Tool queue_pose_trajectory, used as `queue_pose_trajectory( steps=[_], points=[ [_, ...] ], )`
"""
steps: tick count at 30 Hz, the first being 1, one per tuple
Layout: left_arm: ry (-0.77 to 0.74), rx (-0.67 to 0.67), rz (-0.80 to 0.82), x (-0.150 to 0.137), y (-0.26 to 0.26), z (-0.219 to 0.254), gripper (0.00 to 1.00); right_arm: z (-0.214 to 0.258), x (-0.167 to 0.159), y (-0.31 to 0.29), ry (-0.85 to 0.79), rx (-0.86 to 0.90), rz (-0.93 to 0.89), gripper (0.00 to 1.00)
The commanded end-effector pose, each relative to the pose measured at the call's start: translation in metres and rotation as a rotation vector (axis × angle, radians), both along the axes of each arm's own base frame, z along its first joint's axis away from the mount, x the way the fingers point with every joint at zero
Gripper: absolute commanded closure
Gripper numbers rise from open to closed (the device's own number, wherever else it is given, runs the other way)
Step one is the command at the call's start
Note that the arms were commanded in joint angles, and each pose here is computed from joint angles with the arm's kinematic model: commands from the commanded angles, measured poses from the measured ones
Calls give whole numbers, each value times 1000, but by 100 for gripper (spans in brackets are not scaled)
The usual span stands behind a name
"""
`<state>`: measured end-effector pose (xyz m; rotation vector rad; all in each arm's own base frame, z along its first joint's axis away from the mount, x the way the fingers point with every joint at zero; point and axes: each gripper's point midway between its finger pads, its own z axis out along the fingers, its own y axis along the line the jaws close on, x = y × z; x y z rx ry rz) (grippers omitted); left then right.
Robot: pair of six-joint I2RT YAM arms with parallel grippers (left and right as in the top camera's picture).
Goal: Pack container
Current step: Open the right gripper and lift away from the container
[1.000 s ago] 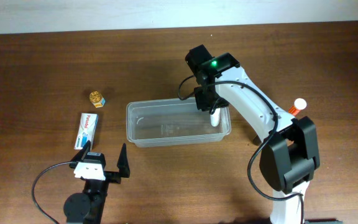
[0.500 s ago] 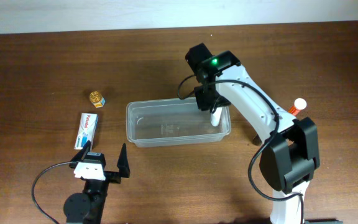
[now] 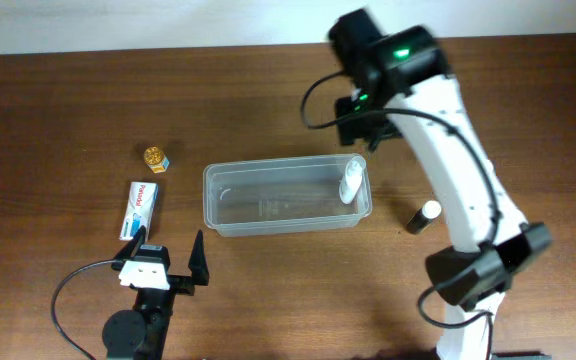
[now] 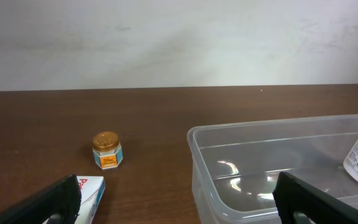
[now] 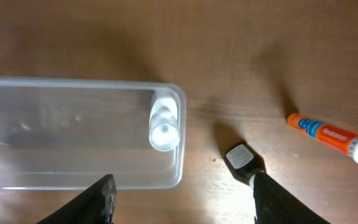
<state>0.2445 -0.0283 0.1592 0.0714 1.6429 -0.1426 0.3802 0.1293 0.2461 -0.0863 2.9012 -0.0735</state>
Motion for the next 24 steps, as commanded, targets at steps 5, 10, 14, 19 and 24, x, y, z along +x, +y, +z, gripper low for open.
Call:
queue_pose_trajectory(
  steps=[5, 10, 14, 19, 24],
  points=[
    [4, 16, 10, 0, 2, -3, 1, 43, -22, -33, -44, 195, -93, 38],
    [4, 16, 10, 0, 2, -3, 1, 29, -61, -77, 28, 153, -187, 38],
    [4, 16, 10, 0, 2, -3, 1, 2, -93, -105, 119, 98, -252, 38],
    [4, 16, 10, 0, 2, -3, 1, -42, -103, -111, 215, 54, -229, 46],
    [4, 16, 10, 0, 2, -3, 1, -87, -99, -111, 234, 52, -233, 46]
  ],
)
